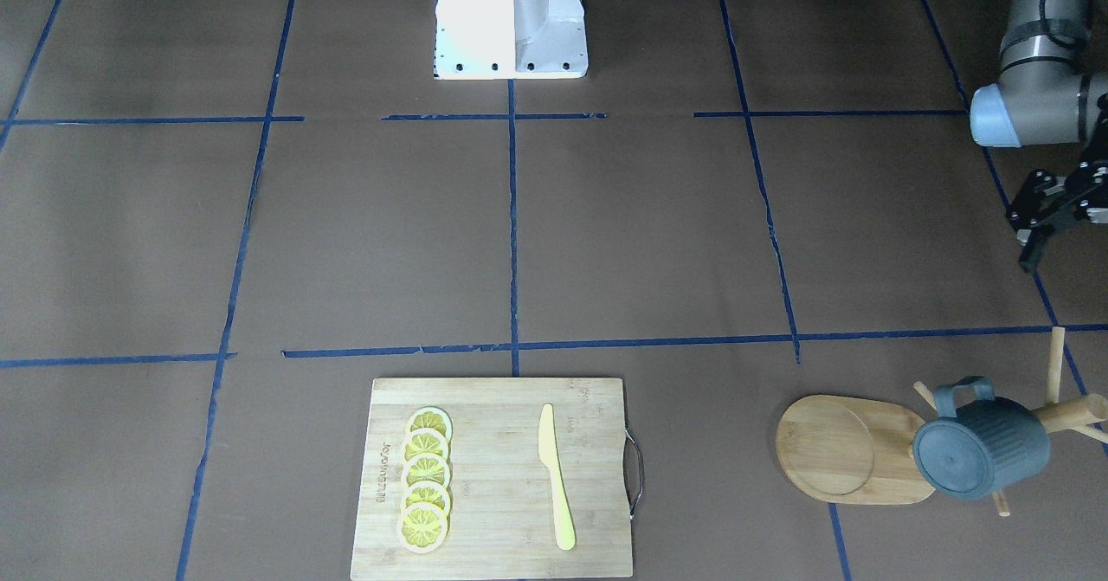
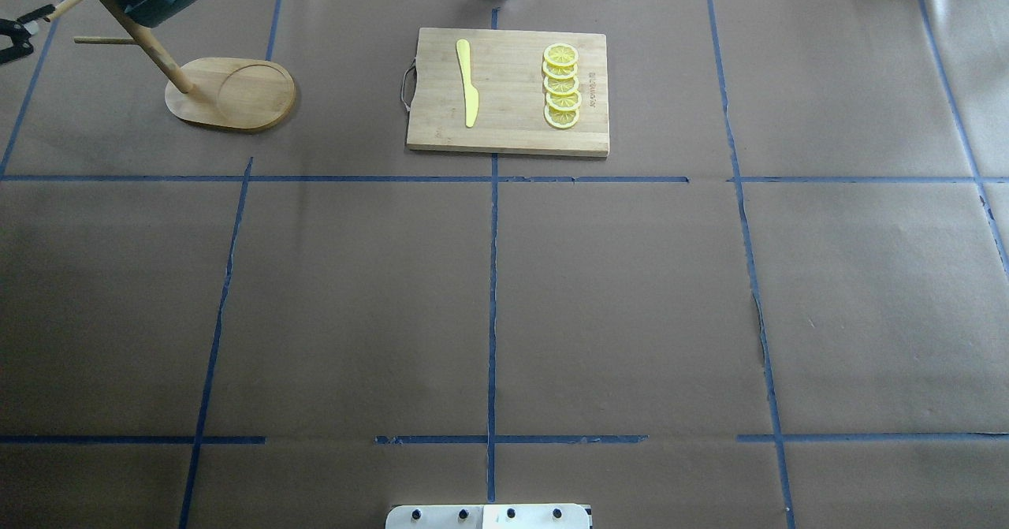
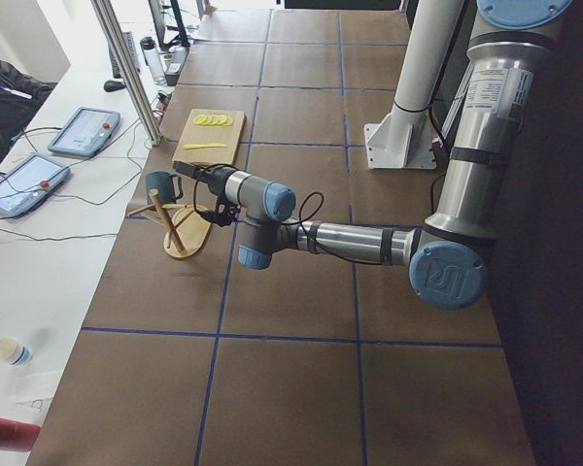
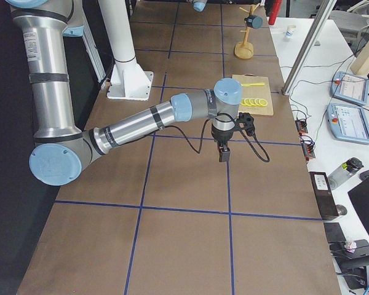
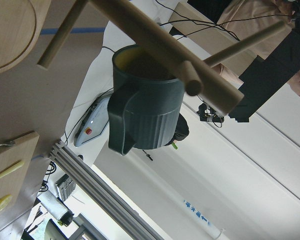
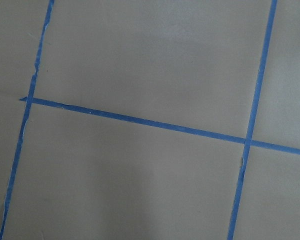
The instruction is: Hang cup on storage rack
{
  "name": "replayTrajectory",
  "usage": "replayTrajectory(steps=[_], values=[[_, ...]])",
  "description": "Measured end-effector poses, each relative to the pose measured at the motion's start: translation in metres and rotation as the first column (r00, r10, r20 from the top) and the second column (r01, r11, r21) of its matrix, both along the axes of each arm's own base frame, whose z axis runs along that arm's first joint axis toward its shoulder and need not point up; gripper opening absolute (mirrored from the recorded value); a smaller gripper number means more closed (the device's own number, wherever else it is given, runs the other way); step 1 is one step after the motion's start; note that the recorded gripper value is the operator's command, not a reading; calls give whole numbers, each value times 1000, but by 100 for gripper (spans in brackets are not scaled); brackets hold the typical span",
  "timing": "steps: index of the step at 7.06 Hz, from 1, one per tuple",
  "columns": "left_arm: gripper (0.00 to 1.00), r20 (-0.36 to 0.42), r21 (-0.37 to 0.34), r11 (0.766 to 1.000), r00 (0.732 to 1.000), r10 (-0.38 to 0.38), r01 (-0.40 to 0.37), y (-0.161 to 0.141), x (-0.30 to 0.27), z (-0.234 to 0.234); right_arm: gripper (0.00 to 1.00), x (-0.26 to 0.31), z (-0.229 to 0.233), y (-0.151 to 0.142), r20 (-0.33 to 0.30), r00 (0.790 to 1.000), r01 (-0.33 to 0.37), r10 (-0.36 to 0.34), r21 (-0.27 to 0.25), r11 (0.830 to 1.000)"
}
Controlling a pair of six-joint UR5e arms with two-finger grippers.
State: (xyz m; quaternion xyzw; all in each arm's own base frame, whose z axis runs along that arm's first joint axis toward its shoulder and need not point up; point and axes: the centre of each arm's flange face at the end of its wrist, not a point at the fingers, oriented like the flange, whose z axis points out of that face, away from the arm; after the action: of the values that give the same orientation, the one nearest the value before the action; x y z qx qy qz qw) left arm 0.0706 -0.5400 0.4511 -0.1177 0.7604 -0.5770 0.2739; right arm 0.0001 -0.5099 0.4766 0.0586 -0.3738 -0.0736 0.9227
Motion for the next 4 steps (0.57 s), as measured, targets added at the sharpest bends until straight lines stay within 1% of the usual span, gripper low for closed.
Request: replayTrajectory(steps=[1, 2, 3, 4], values=[[100, 96, 28, 1000, 995, 2, -5, 4, -38, 3, 100, 0, 2, 1, -1, 1000, 0, 0, -4, 1000], [100, 209, 77, 997, 978, -22, 6, 16, -66, 14, 100, 0, 3, 1, -1, 1000, 0, 0, -7, 1000], [100, 364, 153, 988, 929, -71, 16, 37, -84, 31, 100, 0, 4, 1, -1, 1000, 0, 0, -7, 1000], [100, 514, 226, 974, 850, -119, 0, 54, -91, 50, 100, 0, 4, 1, -1, 1000, 0, 0, -7, 1000]])
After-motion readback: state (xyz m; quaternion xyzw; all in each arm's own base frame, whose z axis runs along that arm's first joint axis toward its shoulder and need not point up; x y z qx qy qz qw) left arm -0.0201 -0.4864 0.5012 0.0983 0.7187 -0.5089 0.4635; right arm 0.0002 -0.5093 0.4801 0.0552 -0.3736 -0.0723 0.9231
